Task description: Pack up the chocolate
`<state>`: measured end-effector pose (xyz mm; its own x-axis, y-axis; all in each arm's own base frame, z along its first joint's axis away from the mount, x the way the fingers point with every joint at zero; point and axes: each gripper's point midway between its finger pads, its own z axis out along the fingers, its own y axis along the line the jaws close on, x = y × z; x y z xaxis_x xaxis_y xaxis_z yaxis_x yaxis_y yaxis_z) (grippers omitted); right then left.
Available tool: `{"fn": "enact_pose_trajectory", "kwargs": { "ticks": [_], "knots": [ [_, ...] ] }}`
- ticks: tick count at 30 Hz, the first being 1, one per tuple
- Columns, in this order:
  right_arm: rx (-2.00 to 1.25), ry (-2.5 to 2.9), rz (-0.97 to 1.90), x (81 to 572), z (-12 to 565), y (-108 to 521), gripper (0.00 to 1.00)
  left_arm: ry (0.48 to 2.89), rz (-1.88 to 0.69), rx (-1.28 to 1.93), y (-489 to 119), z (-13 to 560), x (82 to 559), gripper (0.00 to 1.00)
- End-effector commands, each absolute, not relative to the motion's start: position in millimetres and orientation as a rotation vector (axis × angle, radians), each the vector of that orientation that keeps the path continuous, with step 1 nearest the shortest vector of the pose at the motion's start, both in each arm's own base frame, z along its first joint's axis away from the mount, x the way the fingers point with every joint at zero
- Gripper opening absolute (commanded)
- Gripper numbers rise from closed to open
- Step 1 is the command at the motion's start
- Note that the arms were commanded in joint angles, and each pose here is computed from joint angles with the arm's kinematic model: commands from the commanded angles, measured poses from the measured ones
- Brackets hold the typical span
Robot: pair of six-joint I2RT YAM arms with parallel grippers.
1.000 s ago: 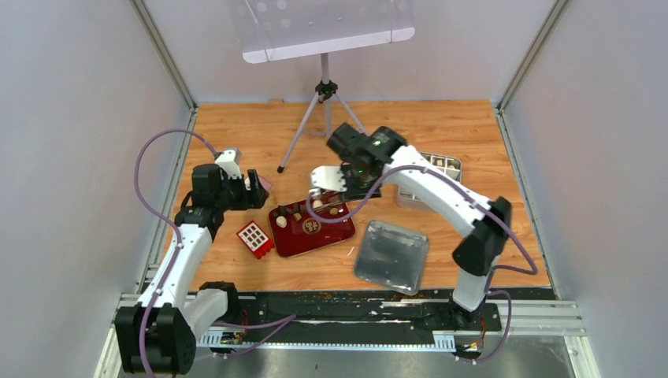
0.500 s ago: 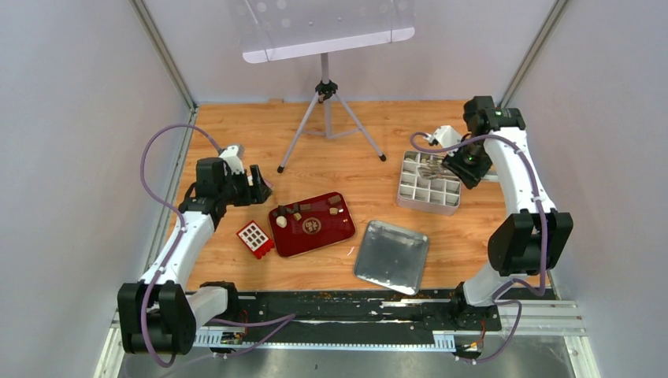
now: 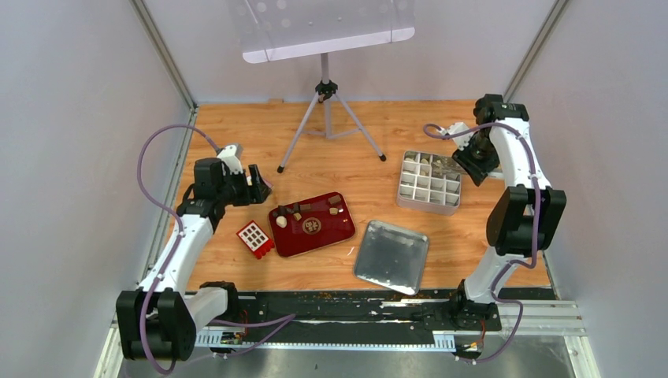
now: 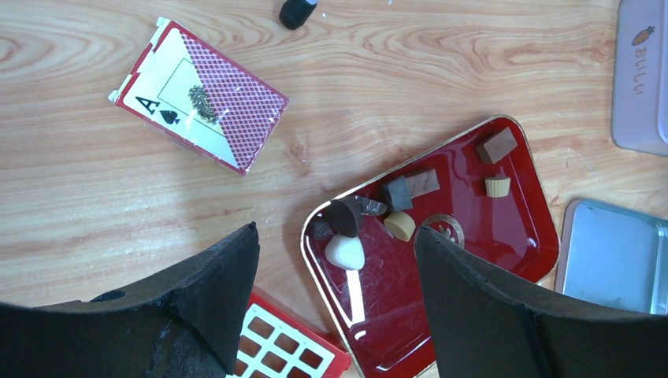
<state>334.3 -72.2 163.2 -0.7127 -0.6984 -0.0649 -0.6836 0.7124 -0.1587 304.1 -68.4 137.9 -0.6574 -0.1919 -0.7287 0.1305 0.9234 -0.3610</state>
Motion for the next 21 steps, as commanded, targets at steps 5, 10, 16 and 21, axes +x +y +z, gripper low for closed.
{"fn": "enact_pose_trajectory", "kwargs": {
  "ticks": [5,10,16,21],
  "knots": [
    [-1.028,2.712,-0.193,353,201,-64,0.39,2.185,-0.465,-0.035,-64,153,306,0.81],
    [-1.04,2.674,-0.155,350,220,-47,0.41,2.185,-0.475,-0.039,-65,151,308,0.81],
    [-1.083,2.756,-0.199,334,202,-57,0.34,2.181,-0.483,-0.046,-66,151,309,0.81],
    [-1.071,2.786,-0.232,334,192,-62,0.34,2.18,-0.479,-0.044,-66,152,309,0.81]
  ]
}}
